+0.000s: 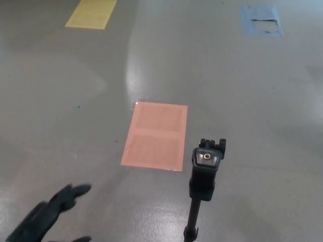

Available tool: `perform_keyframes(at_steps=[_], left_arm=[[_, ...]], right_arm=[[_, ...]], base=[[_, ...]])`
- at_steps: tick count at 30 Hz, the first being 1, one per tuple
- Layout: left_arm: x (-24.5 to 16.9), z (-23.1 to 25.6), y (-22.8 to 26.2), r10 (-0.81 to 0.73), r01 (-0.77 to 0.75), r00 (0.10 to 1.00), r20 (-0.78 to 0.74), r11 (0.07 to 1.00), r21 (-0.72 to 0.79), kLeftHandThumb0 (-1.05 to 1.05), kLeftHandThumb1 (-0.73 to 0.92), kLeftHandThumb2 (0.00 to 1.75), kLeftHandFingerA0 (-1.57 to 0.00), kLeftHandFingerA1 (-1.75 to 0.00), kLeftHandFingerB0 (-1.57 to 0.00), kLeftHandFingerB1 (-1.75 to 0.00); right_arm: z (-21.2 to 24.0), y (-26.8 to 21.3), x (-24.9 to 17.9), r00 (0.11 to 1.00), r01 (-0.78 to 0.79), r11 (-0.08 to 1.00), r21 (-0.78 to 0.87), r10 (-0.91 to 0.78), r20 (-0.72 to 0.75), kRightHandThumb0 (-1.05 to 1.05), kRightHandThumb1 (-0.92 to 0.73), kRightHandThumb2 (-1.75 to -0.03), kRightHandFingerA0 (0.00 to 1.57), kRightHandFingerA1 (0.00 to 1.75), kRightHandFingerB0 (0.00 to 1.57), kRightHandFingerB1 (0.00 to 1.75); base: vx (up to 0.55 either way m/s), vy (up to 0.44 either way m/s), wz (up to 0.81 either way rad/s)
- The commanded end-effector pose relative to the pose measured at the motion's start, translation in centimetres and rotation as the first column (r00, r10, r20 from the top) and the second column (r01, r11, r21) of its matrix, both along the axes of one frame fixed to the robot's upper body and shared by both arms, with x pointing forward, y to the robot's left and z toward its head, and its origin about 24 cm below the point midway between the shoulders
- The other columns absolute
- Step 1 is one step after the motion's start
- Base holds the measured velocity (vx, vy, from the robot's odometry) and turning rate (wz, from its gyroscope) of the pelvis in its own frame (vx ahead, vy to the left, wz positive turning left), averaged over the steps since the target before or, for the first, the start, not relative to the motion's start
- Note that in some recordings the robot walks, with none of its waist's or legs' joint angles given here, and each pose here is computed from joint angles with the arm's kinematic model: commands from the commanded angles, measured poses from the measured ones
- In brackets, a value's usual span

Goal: The robot uses its left hand to grab the top of a phone stand kept on the floor and rotates it anti-clockwise

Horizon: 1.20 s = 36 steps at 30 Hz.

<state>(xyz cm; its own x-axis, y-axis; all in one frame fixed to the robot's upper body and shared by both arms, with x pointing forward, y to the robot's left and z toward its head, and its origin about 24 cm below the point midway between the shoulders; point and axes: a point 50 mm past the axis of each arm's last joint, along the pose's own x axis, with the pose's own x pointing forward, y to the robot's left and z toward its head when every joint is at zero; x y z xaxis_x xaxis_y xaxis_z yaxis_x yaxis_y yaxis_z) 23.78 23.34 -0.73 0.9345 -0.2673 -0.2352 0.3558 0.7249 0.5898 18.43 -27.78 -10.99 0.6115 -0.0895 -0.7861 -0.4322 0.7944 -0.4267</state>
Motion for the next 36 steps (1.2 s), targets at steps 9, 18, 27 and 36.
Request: perform_keyframes(at_steps=[9, 18, 27, 36], left_arm=[[1.3, 12.5, -8.0, -0.344, 0.343, 0.845, 0.41, 0.936, 0.078, -0.31, 0.34, 0.89, -0.01, -0.49, 0.0, -0.49], [1.9, 14.3, -9.6, -0.379, 0.369, 0.812, 0.443, 0.923, 0.113, -0.32, 0.3, 0.87, 0.0, -0.49, 0.0, -0.48], [2.3, 15.9, -11.8, -0.424, 0.403, 0.784, 0.454, 0.903, 0.148, -0.31, 0.26, 0.84, -0.01, -0.49, 0.0, -0.49], [2.5, 16.9, -13.3, -0.468, 0.422, 0.755, 0.46, 0.883, 0.207, -0.31, 0.26, 0.84, -0.02, -0.5, 0.0, -0.49]], right_arm=[[0.8, -1.4, 0.5, 0.999, -0.028, 1.0, -0.012, 0.028, -0.016, -0.34, -0.55, -1.01, 0.63, 0.69, 0.1, 0.46], [0.8, -1.3, 0.5, 0.999, -0.024, 1.0, -0.008, 0.023, -0.027, -0.32, -0.55, -1.01, 0.6, 0.69, 0.1, 0.46], [1.0, -1.4, 0.7, 0.999, -0.039, 0.999, -0.008, 0.038, -0.026, -0.33, -0.55, -1.01, 0.62, 0.7, 0.09, 0.46], [1.2, -1.5, 0.9, 0.999, -0.045, 0.999, 0.002, 0.045, -0.026, -0.33, -0.55, -1.01, 0.6, 0.69, 0.09, 0.46]], base=[[0.0, 0.0, 0.0], [0.0, 0.0, 0.0], [0.0, 0.0, 0.0], [0.0, 0.0, 0.0]])
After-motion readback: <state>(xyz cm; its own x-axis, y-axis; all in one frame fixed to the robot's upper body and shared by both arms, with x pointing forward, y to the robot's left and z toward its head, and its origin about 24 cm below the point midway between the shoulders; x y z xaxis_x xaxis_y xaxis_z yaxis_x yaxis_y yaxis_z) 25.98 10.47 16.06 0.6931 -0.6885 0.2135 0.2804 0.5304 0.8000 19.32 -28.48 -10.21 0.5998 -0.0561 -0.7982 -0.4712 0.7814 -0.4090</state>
